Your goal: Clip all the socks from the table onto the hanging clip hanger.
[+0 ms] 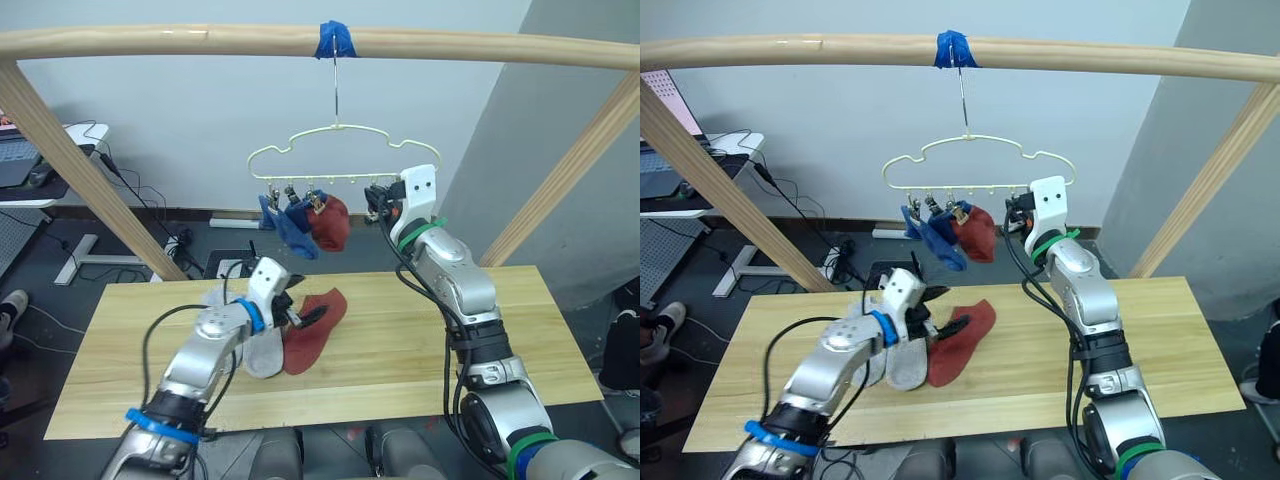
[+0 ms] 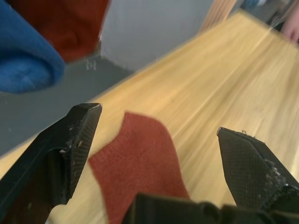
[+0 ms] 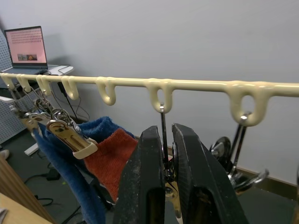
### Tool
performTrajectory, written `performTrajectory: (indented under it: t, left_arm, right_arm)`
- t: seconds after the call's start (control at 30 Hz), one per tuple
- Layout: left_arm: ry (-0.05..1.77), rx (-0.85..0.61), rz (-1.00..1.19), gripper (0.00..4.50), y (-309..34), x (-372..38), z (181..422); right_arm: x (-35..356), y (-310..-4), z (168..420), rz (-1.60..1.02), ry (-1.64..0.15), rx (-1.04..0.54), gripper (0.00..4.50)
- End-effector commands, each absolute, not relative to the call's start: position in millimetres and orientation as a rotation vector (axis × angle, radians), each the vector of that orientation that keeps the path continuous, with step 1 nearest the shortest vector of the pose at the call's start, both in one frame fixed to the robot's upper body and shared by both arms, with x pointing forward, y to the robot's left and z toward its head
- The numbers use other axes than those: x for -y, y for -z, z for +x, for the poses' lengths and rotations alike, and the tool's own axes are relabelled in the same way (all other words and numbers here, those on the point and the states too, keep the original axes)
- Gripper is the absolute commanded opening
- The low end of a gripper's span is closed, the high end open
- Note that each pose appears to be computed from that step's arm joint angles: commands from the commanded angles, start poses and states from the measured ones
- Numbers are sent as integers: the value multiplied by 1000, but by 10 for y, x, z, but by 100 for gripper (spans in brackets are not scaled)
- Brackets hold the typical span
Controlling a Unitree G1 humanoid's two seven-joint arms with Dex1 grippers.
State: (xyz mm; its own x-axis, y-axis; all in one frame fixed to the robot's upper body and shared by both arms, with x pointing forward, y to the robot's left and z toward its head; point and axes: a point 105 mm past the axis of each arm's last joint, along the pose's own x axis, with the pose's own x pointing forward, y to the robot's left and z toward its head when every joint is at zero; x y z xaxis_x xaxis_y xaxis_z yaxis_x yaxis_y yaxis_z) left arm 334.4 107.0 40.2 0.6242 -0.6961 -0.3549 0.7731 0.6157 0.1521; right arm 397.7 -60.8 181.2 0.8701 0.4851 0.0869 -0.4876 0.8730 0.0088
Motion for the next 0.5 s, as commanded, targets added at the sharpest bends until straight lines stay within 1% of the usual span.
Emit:
performTrajectory:
  t: [0.03, 0.1, 0.17, 0.27, 0.47, 0.5]
  left_arm:
    - [817, -349, 389, 450, -156, -943, 3553]
    - [794, -412, 447, 450, 16, -948, 3615]
    - [775, -478, 459, 450, 171, -1004, 3612]
    - [767, -498, 443, 450, 224, -1031, 3619]
    - [810, -587, 430, 450, 362, -1095, 3506]
    - [811, -595, 422, 412, 370, -1113, 3492]
  right_arm:
    - [628, -1935, 3913, 38, -514, 113, 2]
    - [641, -1946, 3894, 38, -506, 113, 2]
    - [651, -1960, 3879, 43, -495, 118, 2]
    - [686, -1977, 3871, 51, -473, 122, 2]
    - [732, -1992, 3864, 48, -455, 124, 2]
    - [738, -1994, 3864, 48, -452, 124, 2]
